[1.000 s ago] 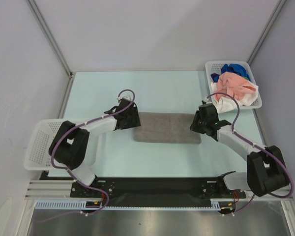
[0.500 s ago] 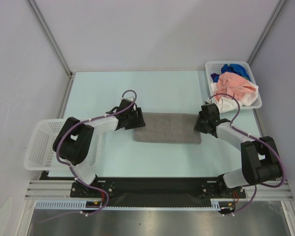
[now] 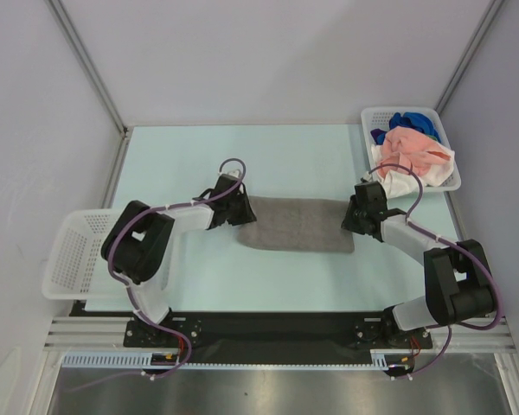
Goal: Fold and stack the towels
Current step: Neatly place the folded towel into the bin
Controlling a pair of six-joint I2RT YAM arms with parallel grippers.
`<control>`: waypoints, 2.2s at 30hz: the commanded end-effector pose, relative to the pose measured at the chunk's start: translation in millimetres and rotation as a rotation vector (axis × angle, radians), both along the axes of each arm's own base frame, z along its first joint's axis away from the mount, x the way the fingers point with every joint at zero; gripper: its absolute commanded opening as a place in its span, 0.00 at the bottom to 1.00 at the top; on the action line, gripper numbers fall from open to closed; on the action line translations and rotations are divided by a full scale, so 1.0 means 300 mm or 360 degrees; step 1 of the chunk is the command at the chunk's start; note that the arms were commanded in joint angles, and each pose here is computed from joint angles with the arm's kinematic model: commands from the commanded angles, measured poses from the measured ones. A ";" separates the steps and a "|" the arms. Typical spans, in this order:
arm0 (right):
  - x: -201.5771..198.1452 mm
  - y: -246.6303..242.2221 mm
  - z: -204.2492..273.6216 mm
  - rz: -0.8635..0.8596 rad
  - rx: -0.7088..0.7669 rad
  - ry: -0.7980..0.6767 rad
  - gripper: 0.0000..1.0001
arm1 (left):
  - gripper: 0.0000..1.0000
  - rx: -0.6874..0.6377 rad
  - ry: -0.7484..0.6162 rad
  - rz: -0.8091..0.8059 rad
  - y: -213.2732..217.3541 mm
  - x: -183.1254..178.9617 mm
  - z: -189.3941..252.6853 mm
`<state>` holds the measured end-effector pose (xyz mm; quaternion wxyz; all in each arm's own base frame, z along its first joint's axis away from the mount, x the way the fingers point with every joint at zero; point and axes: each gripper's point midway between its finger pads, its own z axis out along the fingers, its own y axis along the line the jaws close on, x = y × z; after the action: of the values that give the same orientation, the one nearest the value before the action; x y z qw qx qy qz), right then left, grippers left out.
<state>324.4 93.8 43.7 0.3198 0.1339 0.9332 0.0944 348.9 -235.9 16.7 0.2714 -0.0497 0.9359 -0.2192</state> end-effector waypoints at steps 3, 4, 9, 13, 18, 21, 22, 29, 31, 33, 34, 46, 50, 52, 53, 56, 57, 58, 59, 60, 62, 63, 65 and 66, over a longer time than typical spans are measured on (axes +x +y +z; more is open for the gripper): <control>0.054 0.009 0.093 0.0023 0.0009 -0.0113 0.31 | 0.00 0.0269 0.0304 -0.0027 0.077 -0.165 -0.170; 0.057 0.010 0.111 0.0032 0.0008 -0.0130 0.33 | 0.00 0.0298 0.0284 -0.0014 0.085 -0.158 -0.160; 0.075 0.029 0.236 0.0076 0.0003 -0.0220 0.41 | 0.00 0.0584 0.0180 -0.0001 0.157 -0.161 -0.057; 0.080 0.054 0.320 0.0117 0.0012 -0.0286 0.42 | 0.00 0.0865 0.0169 0.0042 0.238 -0.216 0.034; 0.080 0.076 0.368 0.0152 0.0028 -0.0327 0.42 | 0.00 0.1096 0.0144 0.0086 0.316 -0.290 0.116; 0.073 0.100 0.372 0.0177 0.0048 -0.0331 0.41 | 0.00 0.1182 0.0135 0.0091 0.352 -0.339 0.156; 0.073 0.104 0.372 0.0176 0.0055 -0.0332 0.41 | 0.00 0.1239 0.0138 0.0093 0.378 -0.361 0.184; 0.070 0.181 0.373 0.0230 0.0094 -0.0342 0.40 | 0.00 0.1449 0.0042 0.0178 0.448 -0.405 0.347; 0.066 0.201 0.377 0.0253 0.0088 -0.0344 0.40 | 0.00 0.1523 0.0023 0.0212 0.485 -0.411 0.396; 0.067 0.218 0.388 0.0274 0.0081 -0.0346 0.40 | 0.00 0.1551 0.0018 0.0223 0.507 -0.422 0.442; 0.067 0.223 0.393 0.0280 0.0076 -0.0348 0.40 | 0.00 0.1572 0.0003 0.0247 0.522 -0.424 0.465; 0.032 0.277 0.412 0.0363 -0.0008 -0.0334 0.38 | 0.00 0.1665 -0.0120 0.0534 0.744 -0.397 0.667; 0.029 0.282 0.418 0.0367 -0.0033 -0.0336 0.38 | 0.00 0.1617 -0.0165 0.0593 0.828 -0.392 0.730; 0.027 0.289 0.420 0.0374 -0.0039 -0.0333 0.38 | 0.00 0.1594 -0.0185 0.0642 0.859 -0.391 0.769; 0.031 0.294 0.424 0.0374 -0.0040 -0.0334 0.38 | 0.00 0.1571 -0.0206 0.0650 0.866 -0.398 0.788; 0.030 0.309 0.428 0.0393 -0.0060 -0.0330 0.37 | 0.00 0.1544 -0.0248 0.0667 0.883 -0.405 0.835; 0.034 0.312 0.434 0.0390 -0.0069 -0.0333 0.37 | 0.00 0.1557 -0.0242 0.0680 0.895 -0.413 0.844; 0.030 0.321 0.437 0.0399 -0.0068 -0.0337 0.37 | 0.00 0.1566 -0.0240 0.0699 0.911 -0.418 0.857; 0.030 0.323 0.439 0.0401 -0.0074 -0.0339 0.37 | 0.00 0.1572 -0.0239 0.0705 0.921 -0.421 0.862; 0.032 0.323 0.438 0.0398 -0.0077 -0.0335 0.37 | 0.00 0.1558 -0.0255 0.0723 0.927 -0.419 0.869; 0.032 0.336 0.443 0.0408 -0.0074 -0.0338 0.37 | 0.00 0.1558 -0.0235 0.0712 0.946 -0.418 0.862; 0.032 0.342 0.443 0.0411 -0.0075 -0.0339 0.37 | 0.00 0.1536 -0.0253 0.0720 0.946 -0.408 0.862; 0.031 0.364 0.446 0.0431 -0.0082 -0.0339 0.37 | 0.00 0.1556 -0.0243 0.0700 0.956 -0.406 0.851; 0.032 0.366 0.446 0.0434 -0.0094 -0.0341 0.37 | 0.00 0.1548 -0.0259 0.0713 0.959 -0.397 0.848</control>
<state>326.8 197.1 161.2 0.3864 -0.0078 0.9133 0.1284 224.9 44.1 260.3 0.3521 -0.1066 0.8825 0.2929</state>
